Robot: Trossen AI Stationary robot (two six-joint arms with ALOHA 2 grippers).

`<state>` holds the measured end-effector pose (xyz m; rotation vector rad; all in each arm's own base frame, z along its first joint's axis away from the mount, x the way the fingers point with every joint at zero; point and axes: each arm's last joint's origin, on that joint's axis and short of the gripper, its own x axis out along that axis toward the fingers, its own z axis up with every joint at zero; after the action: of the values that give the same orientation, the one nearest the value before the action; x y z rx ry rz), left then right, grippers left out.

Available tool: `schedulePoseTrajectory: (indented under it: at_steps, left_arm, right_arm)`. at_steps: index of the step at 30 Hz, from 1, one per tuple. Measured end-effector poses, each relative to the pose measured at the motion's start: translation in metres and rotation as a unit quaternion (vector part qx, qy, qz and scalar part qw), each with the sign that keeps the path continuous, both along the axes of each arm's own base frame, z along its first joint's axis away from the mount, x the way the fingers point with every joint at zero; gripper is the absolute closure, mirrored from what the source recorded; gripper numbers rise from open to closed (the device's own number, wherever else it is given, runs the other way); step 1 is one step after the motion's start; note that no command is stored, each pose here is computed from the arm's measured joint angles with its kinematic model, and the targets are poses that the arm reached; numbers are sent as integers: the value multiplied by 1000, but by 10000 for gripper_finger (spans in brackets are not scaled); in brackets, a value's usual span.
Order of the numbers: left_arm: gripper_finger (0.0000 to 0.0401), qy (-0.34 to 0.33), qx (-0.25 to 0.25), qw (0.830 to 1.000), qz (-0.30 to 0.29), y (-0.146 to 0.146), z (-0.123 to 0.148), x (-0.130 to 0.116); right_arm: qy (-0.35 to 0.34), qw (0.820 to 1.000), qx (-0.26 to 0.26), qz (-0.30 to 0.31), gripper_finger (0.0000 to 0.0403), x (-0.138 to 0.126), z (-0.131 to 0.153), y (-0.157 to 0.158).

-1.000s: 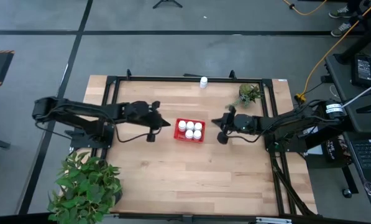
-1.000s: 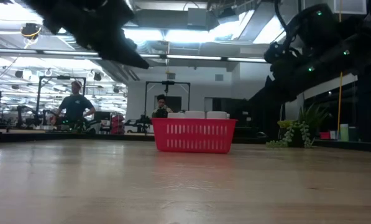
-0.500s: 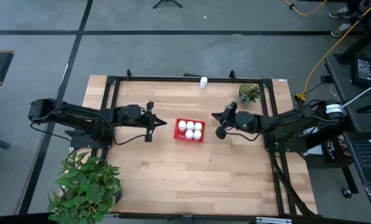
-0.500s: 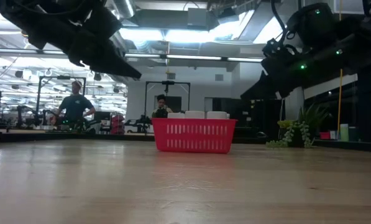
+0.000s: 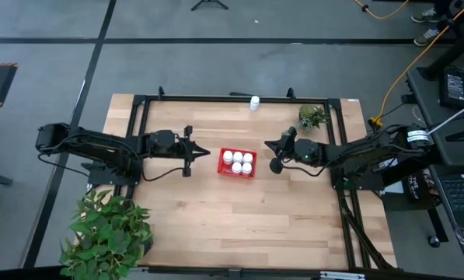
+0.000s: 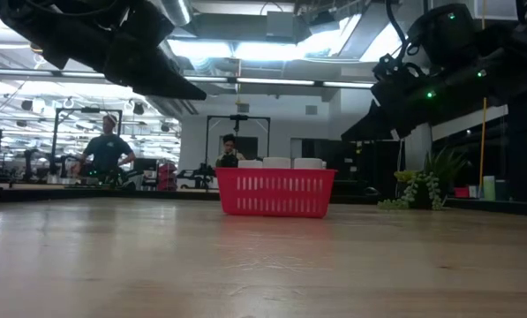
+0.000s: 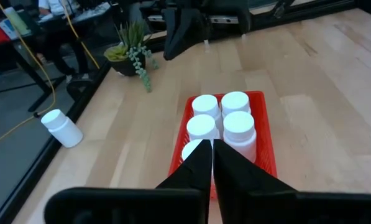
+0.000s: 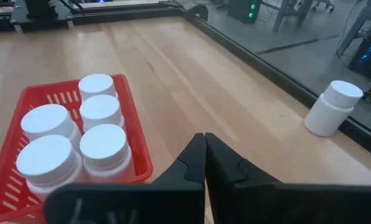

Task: Pick and place pill bottles into a basket
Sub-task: Put the white pill bottle into the red basket

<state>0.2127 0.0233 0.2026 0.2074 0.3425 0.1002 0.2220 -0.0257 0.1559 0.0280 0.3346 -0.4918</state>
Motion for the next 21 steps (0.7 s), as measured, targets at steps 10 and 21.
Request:
schedulePoseTrajectory:
  at_steps: [10, 21]
  left_arm:
    - [394, 0, 0, 1000, 0, 0, 0, 0]
    - [399, 5, 0, 1000, 0, 0, -1, 0]
  right_arm:
    - [5, 999, -14, -33, 400, -2, 0, -9]
    - [-2, 999, -2, -43, 400, -2, 0, -13]
